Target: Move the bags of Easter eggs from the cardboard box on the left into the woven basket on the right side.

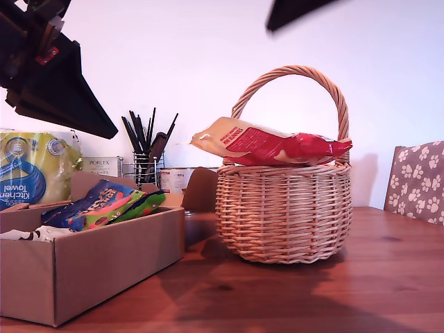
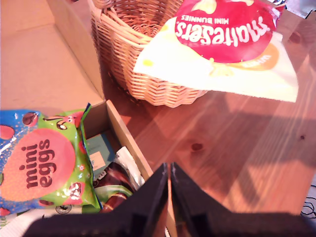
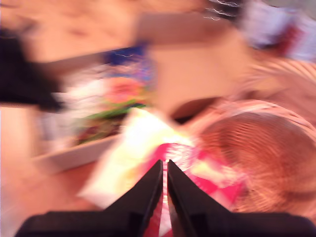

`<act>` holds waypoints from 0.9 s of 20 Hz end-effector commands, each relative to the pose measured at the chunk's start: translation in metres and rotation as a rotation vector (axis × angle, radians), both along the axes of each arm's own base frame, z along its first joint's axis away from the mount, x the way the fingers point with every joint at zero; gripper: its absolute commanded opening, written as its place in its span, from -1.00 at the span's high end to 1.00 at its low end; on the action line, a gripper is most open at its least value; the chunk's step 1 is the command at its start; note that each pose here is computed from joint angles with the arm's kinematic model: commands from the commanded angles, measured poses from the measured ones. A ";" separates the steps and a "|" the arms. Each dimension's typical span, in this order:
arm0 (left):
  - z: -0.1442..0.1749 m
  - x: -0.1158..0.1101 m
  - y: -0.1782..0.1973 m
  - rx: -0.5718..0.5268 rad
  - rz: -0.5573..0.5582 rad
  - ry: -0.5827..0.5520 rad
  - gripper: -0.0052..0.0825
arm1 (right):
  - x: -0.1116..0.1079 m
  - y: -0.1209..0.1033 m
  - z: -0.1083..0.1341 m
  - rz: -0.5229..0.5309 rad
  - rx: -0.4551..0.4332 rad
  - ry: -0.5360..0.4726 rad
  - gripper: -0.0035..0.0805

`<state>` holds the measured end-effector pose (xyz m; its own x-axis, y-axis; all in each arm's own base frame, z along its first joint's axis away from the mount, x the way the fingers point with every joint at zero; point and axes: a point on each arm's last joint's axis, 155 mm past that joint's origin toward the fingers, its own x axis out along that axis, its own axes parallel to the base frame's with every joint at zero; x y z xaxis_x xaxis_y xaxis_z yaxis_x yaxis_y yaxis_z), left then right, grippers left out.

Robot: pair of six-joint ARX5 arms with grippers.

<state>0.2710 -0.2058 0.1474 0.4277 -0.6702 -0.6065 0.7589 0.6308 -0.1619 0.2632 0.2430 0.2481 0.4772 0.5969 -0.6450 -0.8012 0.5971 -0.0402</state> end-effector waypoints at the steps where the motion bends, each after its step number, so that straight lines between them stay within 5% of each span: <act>1: -0.003 0.000 -0.001 -0.002 -0.002 0.008 0.93 | -0.023 -0.004 -0.048 0.057 -0.092 0.162 0.95; 9: -0.004 0.000 -0.001 -0.001 -0.001 0.009 0.93 | -0.060 0.021 -0.128 0.213 -0.151 0.207 0.95; 14: -0.004 0.000 -0.001 -0.001 -0.001 0.008 0.93 | -0.028 0.021 -0.132 0.146 -0.162 0.051 0.95; 18: -0.004 0.000 -0.001 -0.001 -0.001 0.010 0.93 | 0.028 0.018 -0.095 0.007 -0.153 -0.210 0.95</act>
<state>0.2711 -0.2057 0.1474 0.4280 -0.6700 -0.6065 0.7586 0.6311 -0.1619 0.2785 0.2624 0.1444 0.5546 0.5168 -0.6522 -0.8024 0.5398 -0.2545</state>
